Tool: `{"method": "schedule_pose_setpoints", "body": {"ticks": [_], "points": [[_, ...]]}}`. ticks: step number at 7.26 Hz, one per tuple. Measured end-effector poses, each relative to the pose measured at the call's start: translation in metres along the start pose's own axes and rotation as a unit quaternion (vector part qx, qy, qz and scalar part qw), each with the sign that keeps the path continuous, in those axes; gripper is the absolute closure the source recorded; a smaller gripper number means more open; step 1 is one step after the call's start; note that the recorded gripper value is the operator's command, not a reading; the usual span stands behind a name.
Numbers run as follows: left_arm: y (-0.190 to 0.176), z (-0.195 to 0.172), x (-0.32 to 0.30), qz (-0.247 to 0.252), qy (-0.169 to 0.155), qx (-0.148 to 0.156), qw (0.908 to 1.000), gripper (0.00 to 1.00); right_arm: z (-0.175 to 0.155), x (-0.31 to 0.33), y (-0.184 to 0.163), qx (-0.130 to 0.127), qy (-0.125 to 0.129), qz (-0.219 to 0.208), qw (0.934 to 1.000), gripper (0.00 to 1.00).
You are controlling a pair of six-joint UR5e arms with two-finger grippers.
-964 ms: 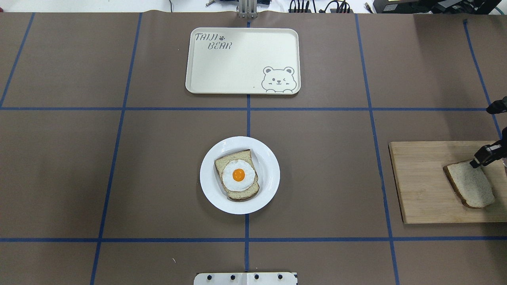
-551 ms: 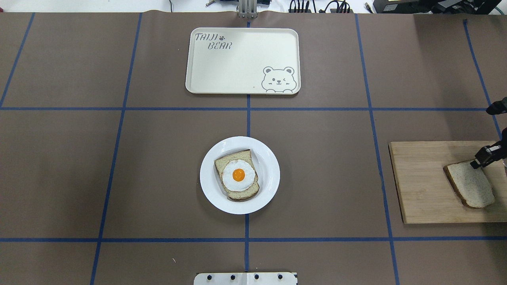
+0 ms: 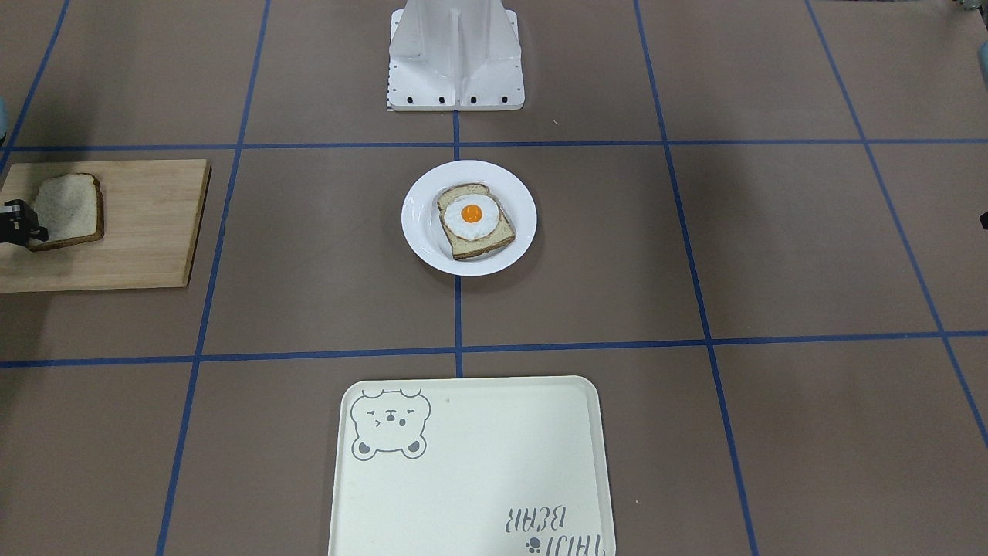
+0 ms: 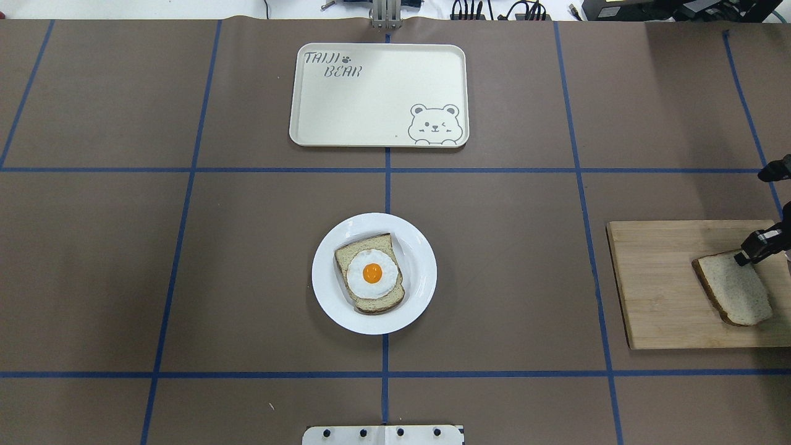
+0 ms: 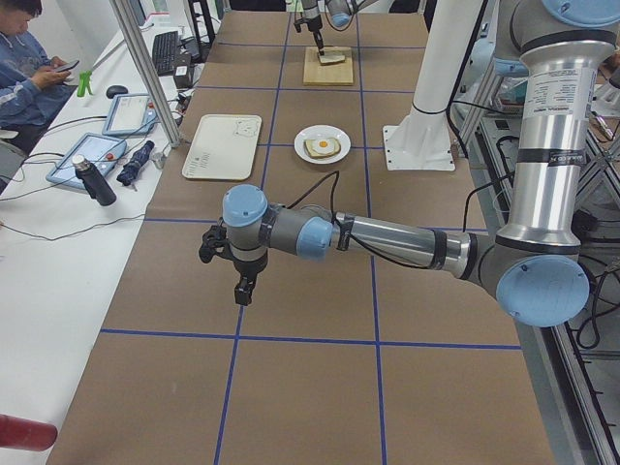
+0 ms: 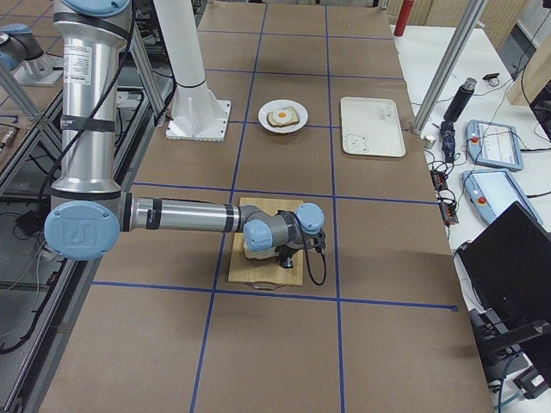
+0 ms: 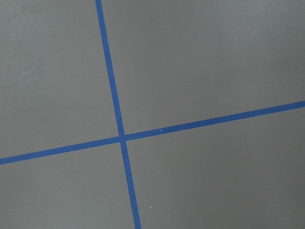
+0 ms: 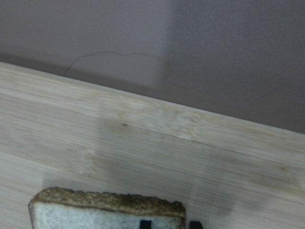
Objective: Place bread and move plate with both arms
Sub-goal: 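Close the right gripper on the bread slice's edge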
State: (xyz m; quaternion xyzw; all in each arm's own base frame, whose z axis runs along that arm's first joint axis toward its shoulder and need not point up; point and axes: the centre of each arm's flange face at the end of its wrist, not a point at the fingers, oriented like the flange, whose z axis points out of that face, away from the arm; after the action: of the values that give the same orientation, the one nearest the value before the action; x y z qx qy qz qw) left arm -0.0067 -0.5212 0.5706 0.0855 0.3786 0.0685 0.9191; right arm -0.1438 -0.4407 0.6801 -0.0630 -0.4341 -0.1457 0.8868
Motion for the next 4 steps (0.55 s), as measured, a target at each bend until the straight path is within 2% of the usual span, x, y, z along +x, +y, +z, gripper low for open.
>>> {"method": "schedule_pose_setpoints", "body": {"ticks": [4], "points": [[0.0004,-0.0013,0.0003,0.0,0.0,0.001,1.0,0.01,-0.002,-0.0019,0.002,0.002,0.0,-0.006,1.0,1.0]]}}
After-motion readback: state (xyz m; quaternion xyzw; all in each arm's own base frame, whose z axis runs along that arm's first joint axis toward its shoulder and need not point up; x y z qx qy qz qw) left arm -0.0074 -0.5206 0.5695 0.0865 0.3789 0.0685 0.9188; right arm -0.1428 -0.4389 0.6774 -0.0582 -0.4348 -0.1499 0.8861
